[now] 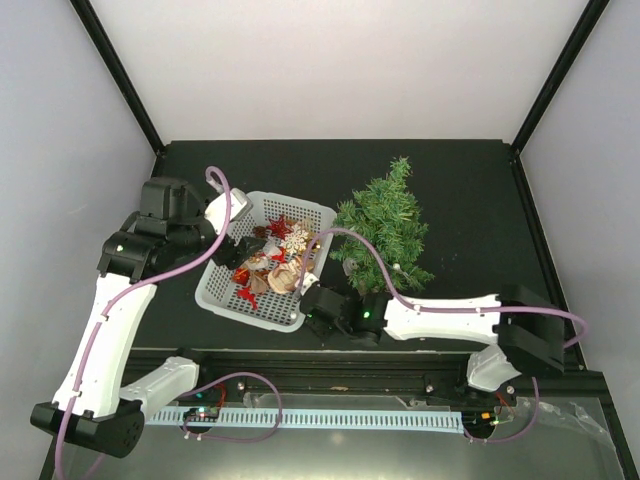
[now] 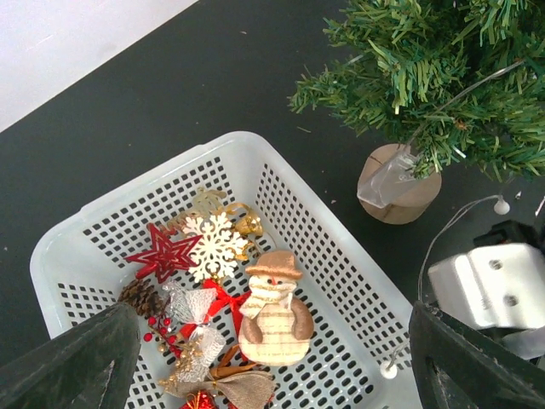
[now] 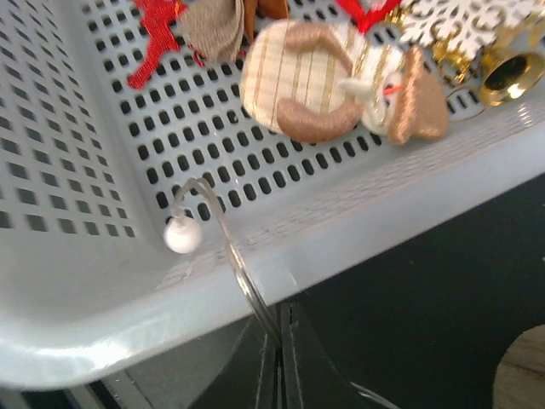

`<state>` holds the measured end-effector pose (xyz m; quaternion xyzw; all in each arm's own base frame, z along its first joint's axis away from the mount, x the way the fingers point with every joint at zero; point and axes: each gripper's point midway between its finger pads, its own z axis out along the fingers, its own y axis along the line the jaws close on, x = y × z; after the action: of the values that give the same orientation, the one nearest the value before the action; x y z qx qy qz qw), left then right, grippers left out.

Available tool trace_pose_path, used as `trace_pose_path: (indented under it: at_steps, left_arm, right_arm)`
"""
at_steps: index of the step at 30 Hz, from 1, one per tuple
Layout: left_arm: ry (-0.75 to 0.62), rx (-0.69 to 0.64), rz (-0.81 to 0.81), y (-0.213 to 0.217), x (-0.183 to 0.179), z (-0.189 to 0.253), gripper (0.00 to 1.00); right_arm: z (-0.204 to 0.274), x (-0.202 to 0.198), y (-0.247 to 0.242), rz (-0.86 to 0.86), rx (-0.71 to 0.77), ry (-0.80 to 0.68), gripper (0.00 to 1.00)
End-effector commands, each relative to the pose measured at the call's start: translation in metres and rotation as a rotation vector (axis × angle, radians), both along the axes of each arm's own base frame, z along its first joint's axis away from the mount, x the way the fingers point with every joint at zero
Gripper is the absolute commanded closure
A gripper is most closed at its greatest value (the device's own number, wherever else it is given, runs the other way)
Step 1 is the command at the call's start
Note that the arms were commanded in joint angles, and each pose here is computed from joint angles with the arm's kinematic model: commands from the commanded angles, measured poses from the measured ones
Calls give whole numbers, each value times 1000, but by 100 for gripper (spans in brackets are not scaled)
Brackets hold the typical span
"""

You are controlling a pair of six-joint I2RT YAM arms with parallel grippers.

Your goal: Decorate the small christmas tree

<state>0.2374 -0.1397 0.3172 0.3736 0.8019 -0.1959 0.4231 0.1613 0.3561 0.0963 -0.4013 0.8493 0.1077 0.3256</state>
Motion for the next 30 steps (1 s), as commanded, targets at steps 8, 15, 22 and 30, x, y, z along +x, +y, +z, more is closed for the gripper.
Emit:
trace_pose_path:
  at_steps: [8,15,22,30]
  left_arm:
    - [-10,-7,-3,1,-12,3,14]
    - [0,-3,2,2,-13,-4,13]
    - [19,19,17,4,-9,-16,13]
    - [33,20,24,4,-5,-22,13]
  right_arm:
    - [139,-26,-25,113,296,-65,99]
    - [235,-59,-58,282,522,-135,99]
    - [319,-79,-117,320,741,-255,99]
    - [370,-40,-184,13,735,-419,99]
